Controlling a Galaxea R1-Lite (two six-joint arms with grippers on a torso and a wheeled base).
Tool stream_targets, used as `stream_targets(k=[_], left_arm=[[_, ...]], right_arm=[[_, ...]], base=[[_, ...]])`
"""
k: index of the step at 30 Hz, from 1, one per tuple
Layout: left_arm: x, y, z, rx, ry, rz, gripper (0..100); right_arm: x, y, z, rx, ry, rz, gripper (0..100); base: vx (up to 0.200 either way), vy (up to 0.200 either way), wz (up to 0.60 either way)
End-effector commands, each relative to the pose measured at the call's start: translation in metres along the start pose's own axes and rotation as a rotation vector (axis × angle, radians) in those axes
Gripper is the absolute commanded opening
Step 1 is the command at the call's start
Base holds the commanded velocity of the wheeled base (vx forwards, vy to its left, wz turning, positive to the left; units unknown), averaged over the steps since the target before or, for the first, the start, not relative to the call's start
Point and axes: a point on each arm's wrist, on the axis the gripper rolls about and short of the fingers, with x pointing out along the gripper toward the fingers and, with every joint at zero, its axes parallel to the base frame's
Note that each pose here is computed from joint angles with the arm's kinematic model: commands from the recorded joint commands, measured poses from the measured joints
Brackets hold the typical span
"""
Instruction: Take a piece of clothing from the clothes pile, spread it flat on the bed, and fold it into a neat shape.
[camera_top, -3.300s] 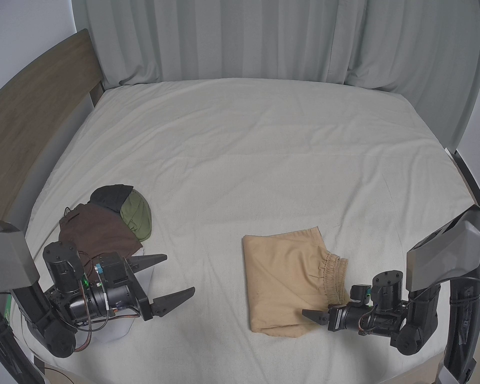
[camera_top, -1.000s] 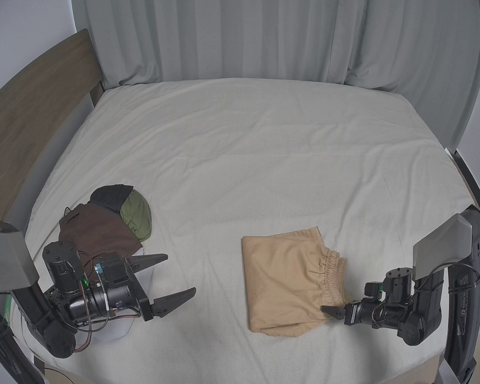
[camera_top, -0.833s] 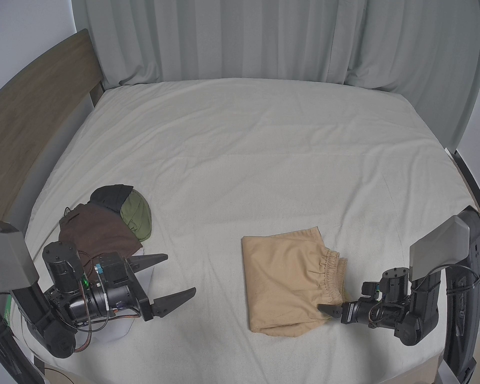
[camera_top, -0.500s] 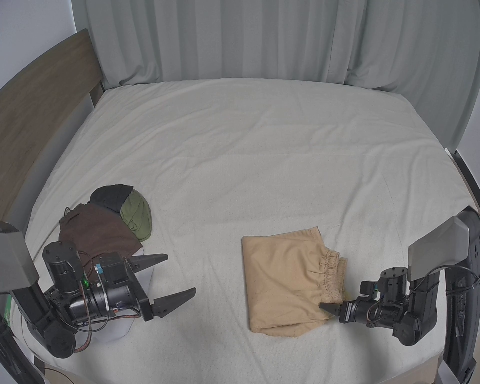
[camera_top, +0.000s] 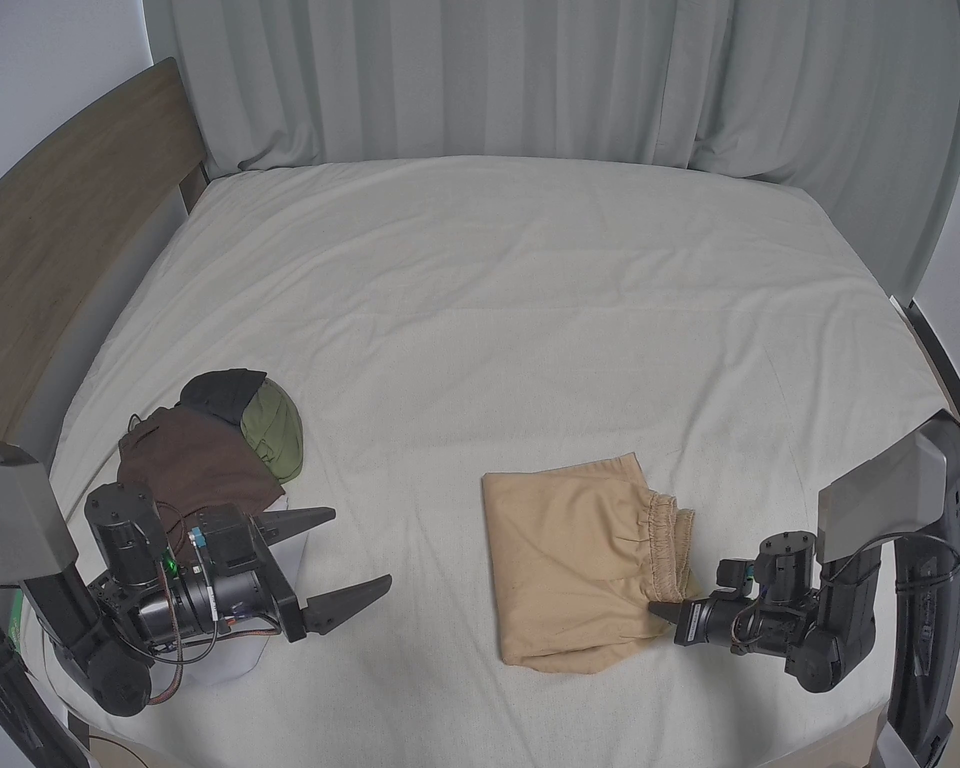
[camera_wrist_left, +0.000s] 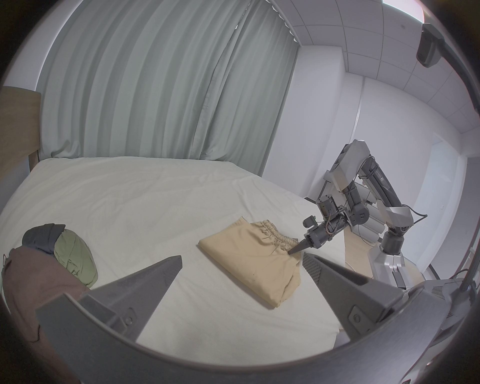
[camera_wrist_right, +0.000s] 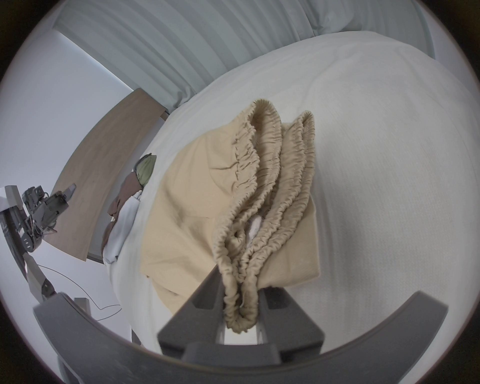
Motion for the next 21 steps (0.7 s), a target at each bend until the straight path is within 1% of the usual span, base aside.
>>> stream_targets(k=[1, 3, 7, 8, 11, 16, 21], left_arm=[[0.0, 0.0, 0.0, 0.001, -0.001, 0.001, 100], [0.0, 0.0, 0.0, 0.001, -0.001, 0.001, 100], [-0.001, -0.001, 0.002, 0.006, -0.007, -0.002, 100], [-0.001, -0.001, 0.002, 0.007, -0.009, -0.001, 100], [-0.006, -0.005, 0.007, 0.017, -0.026, -0.019, 100], [-0.007, -0.005, 0.007, 0.017, -0.023, -0.014, 100], [-0.008, -0.006, 0.007, 0.018, -0.024, -0.016, 100]], right_arm=[[-0.007, 0.013, 0.01, -0.013, -0.041, 0.038, 0], [-0.015, 0.027, 0.019, -0.017, -0.082, 0.078, 0], [-0.025, 0.045, 0.03, -0.037, -0.13, 0.134, 0], [-0.026, 0.046, 0.03, -0.036, -0.134, 0.137, 0], [-0.036, 0.06, 0.036, -0.029, -0.164, 0.183, 0], [-0.043, 0.074, 0.042, -0.025, -0.194, 0.234, 0], [-0.044, 0.076, 0.044, -0.029, -0.203, 0.244, 0]], base=[[0.0, 0.0, 0.0], [0.0, 0.0, 0.0], [0.0, 0.0, 0.0], [0.0, 0.0, 0.0], [0.0, 0.0, 0.0], [0.0, 0.0, 0.0], [0.0, 0.0, 0.0]])
